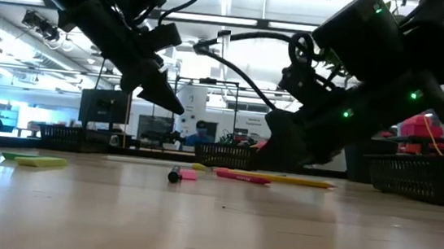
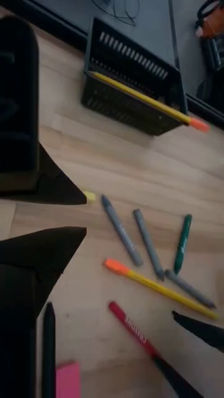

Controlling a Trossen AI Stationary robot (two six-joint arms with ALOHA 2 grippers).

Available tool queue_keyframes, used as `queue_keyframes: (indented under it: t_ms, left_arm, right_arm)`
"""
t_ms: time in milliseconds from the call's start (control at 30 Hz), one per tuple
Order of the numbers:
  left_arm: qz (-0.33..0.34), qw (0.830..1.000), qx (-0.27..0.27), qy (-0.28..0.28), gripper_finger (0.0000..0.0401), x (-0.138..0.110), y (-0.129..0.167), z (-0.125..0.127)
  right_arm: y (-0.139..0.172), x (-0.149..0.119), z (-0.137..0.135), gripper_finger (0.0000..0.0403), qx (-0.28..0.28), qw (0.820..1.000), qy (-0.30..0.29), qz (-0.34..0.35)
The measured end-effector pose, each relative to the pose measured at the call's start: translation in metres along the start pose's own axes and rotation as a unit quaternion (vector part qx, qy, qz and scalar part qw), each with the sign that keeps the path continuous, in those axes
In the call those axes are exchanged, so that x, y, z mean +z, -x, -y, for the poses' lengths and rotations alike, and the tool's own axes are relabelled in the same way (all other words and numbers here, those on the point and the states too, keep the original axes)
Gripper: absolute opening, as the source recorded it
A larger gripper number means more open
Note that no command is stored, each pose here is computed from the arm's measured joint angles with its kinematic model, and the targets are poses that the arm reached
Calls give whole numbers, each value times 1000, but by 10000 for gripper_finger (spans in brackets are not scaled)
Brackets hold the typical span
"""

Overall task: Sort crayons/erasers/pens/pencils in bins
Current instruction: Put the red crayon into the middle right black bin

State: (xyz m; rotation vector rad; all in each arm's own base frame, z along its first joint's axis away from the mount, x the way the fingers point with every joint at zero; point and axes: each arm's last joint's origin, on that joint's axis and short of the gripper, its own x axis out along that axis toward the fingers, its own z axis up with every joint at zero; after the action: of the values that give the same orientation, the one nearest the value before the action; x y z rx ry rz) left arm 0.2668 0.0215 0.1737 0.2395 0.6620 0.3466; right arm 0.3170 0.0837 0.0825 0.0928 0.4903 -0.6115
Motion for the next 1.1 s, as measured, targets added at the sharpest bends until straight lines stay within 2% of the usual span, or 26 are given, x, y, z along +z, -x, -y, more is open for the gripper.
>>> queue_keyframes:
  t_ms: [200,600,733,1100]
  left_arm:
    - [-3,1000,0,9,61,-1,0,0]
    - [-8,1000,0,11,43,-5,0,1]
    - [-7,1000,0,14,45,-5,0,1]
    - [-9,1000,-10,5,37,-7,-3,10]
  right_arm:
    - [-4,-7,-5,193,13,1000,-21,-1]
    - [-13,-20,-10,180,3,1000,-21,4]
    - [-13,-20,-10,152,5,1000,-15,2]
    - [-13,-21,-11,43,11,1000,1,-1]
